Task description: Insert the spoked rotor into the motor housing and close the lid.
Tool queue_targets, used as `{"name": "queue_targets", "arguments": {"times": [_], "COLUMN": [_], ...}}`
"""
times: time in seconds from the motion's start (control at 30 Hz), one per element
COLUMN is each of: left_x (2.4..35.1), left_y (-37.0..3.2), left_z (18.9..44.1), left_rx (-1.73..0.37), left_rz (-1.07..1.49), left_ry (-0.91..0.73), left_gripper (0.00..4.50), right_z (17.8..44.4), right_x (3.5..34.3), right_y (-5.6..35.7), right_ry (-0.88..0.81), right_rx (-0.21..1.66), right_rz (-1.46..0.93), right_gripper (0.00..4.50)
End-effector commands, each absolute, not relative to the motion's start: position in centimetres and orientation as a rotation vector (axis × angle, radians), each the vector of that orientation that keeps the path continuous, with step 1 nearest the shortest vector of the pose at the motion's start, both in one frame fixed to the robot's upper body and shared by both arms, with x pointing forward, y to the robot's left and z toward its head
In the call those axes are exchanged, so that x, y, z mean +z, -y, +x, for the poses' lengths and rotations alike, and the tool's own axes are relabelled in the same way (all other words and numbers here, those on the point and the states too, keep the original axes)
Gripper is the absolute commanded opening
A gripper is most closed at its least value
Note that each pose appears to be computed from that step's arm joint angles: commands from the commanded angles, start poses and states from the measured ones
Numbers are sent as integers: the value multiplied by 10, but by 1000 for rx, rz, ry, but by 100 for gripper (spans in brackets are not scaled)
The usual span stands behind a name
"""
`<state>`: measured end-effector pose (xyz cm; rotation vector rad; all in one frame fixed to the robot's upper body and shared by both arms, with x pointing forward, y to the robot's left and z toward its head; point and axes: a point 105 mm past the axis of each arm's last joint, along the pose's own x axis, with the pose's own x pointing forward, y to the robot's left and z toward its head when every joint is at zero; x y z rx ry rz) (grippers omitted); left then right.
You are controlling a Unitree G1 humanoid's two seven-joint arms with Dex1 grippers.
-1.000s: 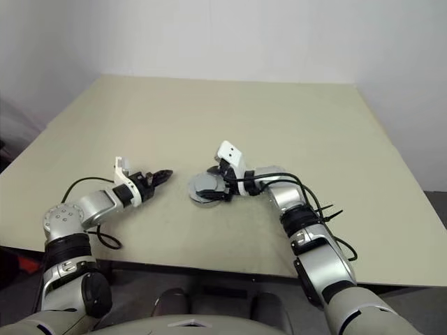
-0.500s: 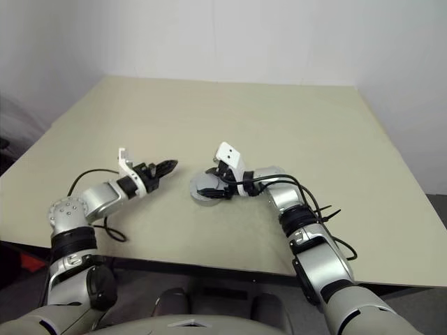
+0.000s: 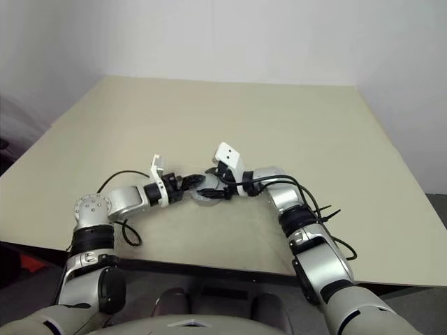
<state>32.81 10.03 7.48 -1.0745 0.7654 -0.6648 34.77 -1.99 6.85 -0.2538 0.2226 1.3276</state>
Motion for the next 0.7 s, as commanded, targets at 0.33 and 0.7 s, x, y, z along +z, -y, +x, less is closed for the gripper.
{"name": "queue_targets", "arguments": {"times": [0.33, 0.7], "left_x": [61, 61], "left_y": [-113, -118], "left_z": [327, 328], "left_rx": [-574, -558], "left_rz": [-1057, -1062], "left_ry": [-799, -788], "left_gripper": [0, 0], "right_z": [351, 348], "right_x": [75, 102], "right_y": [24, 17], "right_ry": [-232, -121], "right_rx": [1316, 1349], "right_rz": [-236, -152], "right_gripper": [391, 448]}}
